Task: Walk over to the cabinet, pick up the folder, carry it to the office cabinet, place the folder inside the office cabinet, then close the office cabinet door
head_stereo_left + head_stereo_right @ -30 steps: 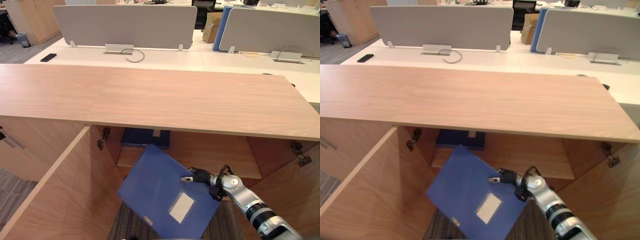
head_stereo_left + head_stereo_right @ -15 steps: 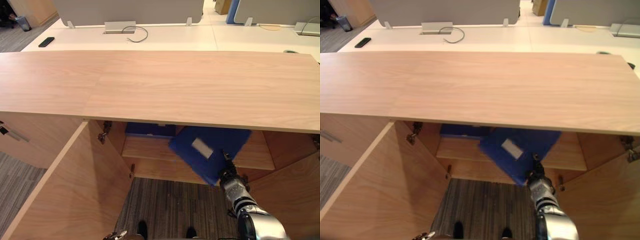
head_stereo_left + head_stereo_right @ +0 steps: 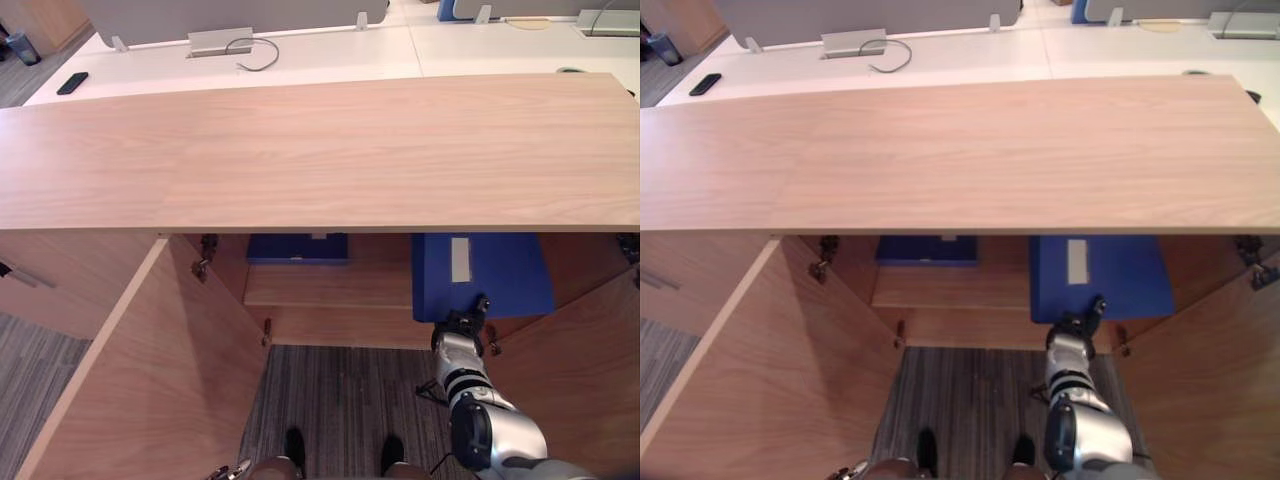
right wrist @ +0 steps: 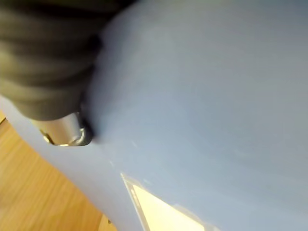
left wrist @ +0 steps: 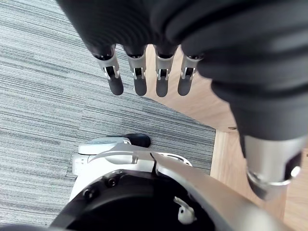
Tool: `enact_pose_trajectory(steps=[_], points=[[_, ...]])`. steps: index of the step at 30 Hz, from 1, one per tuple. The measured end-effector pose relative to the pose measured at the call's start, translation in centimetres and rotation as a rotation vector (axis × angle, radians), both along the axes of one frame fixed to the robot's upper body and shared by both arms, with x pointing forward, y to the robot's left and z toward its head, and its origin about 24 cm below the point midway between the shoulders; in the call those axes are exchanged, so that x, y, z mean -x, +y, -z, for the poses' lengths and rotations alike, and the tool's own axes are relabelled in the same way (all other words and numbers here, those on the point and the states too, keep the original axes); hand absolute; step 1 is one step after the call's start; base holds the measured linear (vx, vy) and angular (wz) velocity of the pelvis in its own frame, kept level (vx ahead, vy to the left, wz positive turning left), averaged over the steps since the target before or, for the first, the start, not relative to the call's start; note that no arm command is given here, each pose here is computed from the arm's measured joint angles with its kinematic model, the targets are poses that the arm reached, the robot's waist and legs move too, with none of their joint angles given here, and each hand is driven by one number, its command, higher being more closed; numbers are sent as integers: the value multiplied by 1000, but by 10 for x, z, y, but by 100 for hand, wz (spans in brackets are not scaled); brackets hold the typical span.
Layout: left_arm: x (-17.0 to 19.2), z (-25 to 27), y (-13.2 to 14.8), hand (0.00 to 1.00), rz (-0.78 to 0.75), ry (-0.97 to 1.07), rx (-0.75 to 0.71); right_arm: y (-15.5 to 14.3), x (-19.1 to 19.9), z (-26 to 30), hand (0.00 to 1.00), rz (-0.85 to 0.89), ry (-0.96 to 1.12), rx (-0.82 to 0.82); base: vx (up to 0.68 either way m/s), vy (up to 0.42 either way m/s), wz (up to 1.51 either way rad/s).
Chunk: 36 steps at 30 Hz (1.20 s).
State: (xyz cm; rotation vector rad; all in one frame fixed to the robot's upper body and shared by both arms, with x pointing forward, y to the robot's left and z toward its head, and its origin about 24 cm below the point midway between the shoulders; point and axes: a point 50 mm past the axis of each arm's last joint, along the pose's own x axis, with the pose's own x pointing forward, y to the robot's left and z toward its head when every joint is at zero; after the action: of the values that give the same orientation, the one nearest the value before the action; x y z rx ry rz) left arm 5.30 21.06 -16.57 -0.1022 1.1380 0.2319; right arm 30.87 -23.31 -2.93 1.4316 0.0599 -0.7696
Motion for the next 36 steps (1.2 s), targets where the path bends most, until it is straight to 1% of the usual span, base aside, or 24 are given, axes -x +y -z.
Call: enact_pose_trajectory(steps=[1, 4, 6, 7, 9, 15, 16, 21, 25, 28, 31, 34, 36], points=[[-3, 0, 0, 0, -3, -8, -2, -2, -2, -3, 100, 13, -8, 1, -72, -61, 48], [-27, -5, -4, 0, -1, -76, -8, -13, -24, -39, 100, 45, -101, 33, -101, -32, 57], [-43, -9, -6, 0, -19, -133, -3, -8, -49, -82, 100, 37, -235, 33, -96, -38, 12], [-46, -10, -7, 0, -19, -143, -2, -6, -55, -92, 100, 31, -263, 32, -91, -81, -10], [-55, -14, -9, 0, -41, -191, 7, 2, -73, -133, 100, 14, -371, 29, -96, -84, -15], [-60, -17, -9, 0, -75, -222, 21, 9, -88, -187, 100, 28, -464, 25, -120, 5, -9], [-62, -18, -10, 0, -76, -231, 24, 12, -93, -206, 100, 25, -497, 20, -100, 68, -12], [-75, -23, -9, 0, -112, -266, -5, 13, -96, -251, 100, 38, -573, 28, -78, 69, 3], [-87, -27, -9, 0, -149, -296, -8, 10, -95, -262, 100, 59, -566, 10, -33, 25, 15], [-92, -30, -10, 0, -162, -321, -15, -2, -93, -282, 100, 93, -588, 8, -21, 12, 15], [-95, -33, -12, 0, -172, -339, -17, -17, -87, -323, 100, 121, -655, 1, -15, 12, 14], [-98, -34, -15, 0, -182, -353, -16, -32, -79, -355, 100, 150, -676, 55, 3, -5, 13], [-98, -35, -16, 0, -188, -355, -17, -41, -77, -359, 100, 162, -642, 93, 18, -36, 18]])
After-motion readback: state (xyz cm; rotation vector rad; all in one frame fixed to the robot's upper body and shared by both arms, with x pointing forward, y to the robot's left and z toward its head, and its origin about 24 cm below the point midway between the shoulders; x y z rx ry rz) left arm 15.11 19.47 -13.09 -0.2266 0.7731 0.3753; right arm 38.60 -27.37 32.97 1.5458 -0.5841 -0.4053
